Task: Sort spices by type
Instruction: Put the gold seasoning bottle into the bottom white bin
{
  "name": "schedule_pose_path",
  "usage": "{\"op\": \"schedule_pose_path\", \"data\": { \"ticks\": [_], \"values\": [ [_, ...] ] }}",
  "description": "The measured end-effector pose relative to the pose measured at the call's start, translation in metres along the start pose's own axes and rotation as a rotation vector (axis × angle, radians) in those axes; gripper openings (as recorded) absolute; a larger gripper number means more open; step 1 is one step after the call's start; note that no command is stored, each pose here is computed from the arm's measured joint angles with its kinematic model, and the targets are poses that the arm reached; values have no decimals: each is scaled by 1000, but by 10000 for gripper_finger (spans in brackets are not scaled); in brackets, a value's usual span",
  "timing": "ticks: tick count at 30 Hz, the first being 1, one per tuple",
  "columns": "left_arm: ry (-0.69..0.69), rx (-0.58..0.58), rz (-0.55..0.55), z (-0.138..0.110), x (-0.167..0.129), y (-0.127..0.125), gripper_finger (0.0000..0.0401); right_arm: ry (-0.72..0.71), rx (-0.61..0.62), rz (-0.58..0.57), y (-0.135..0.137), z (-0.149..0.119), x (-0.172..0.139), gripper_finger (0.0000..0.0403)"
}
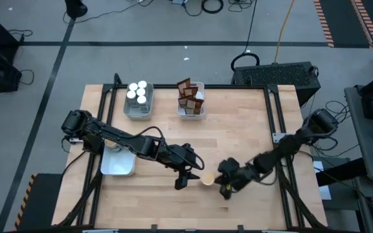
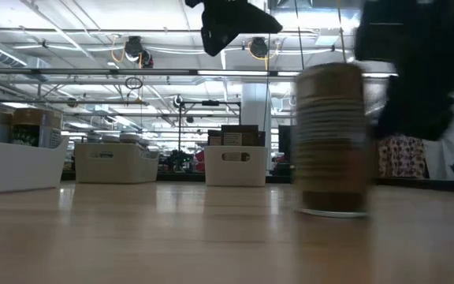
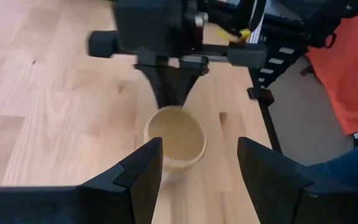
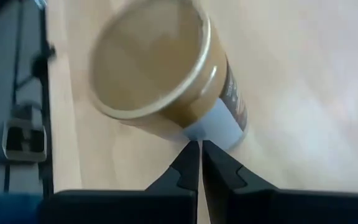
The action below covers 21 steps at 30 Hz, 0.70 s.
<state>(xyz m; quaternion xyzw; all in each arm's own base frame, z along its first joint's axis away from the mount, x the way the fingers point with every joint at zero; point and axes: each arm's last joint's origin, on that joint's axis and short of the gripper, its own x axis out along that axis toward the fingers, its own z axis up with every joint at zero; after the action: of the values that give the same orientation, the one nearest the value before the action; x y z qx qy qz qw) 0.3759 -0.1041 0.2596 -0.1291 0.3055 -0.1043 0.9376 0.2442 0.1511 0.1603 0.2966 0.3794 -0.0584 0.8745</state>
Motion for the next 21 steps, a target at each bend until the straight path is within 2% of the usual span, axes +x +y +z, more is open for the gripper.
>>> {"op": "schedule_pose_path", "data": {
  "ticks": [6, 10, 17, 21],
  "values": [
    [73, -59, 29, -7, 0, 3, 212, -160, -12, 50, -10, 41, 8, 0],
    [110, -84, 49, -10, -1, 5, 212, -209, -13, 57, -16, 56, 10, 0],
    [95, -64, 96, -10, -1, 7, 212, -153, -18, 93, -18, 56, 10, 0],
    [96, 44, 102, -10, -1, 7, 212, -140, -29, 117, -11, 49, 7, 0]
  ]
}}
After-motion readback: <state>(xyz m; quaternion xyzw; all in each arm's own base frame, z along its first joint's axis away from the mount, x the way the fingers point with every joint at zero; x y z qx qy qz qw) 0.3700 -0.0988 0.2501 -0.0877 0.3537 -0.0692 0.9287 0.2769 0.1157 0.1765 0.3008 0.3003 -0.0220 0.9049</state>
